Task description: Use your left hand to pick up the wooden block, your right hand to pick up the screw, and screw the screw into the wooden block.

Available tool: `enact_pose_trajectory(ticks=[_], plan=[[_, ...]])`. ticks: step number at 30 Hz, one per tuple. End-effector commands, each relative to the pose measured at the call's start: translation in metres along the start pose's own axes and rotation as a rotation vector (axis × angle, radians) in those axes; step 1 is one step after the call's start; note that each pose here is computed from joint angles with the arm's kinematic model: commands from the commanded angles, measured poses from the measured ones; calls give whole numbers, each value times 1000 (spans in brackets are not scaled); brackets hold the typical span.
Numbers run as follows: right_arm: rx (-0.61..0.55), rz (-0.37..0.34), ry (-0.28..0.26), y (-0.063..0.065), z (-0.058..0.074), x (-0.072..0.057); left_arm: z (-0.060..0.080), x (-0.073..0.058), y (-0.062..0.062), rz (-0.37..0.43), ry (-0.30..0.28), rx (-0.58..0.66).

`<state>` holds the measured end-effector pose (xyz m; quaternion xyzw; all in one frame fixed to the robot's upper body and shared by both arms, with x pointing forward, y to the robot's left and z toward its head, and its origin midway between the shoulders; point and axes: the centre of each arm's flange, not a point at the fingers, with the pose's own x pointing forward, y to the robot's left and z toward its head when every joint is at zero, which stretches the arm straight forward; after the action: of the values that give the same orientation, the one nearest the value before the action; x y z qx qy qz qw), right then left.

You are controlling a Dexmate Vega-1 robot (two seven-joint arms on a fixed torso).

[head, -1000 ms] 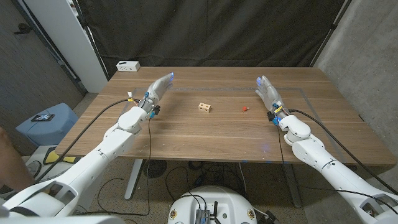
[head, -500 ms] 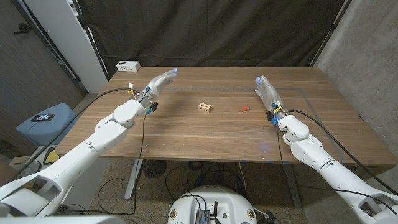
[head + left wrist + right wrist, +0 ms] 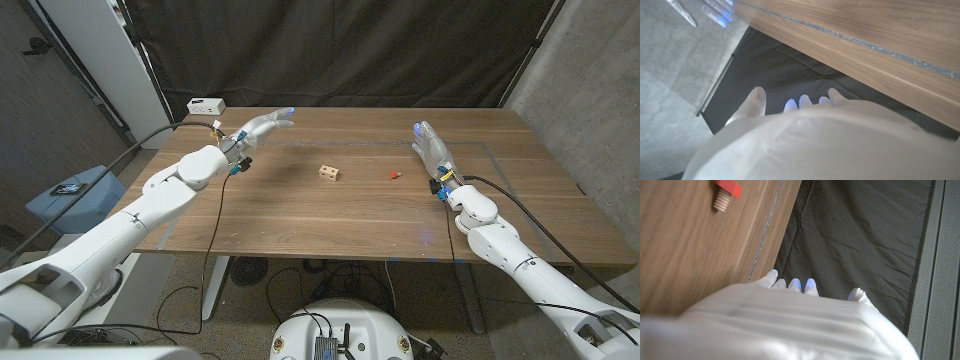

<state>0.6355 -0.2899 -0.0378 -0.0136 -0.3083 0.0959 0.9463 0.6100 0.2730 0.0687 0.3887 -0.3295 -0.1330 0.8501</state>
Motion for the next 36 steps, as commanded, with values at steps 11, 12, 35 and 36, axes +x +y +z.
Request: enact_pose_trajectory(ticks=[11,12,35,36], plan=[[10,-28,-24,-12,-3,3,39,27,11,-283,14,418],[11,-28,-25,-12,-3,4,41,29,11,-296,15,441],[20,-55,-34,-24,-8,9,96,53,-14,-284,78,916],[20,-55,-33,-24,-8,9,99,54,-16,-288,90,931]])
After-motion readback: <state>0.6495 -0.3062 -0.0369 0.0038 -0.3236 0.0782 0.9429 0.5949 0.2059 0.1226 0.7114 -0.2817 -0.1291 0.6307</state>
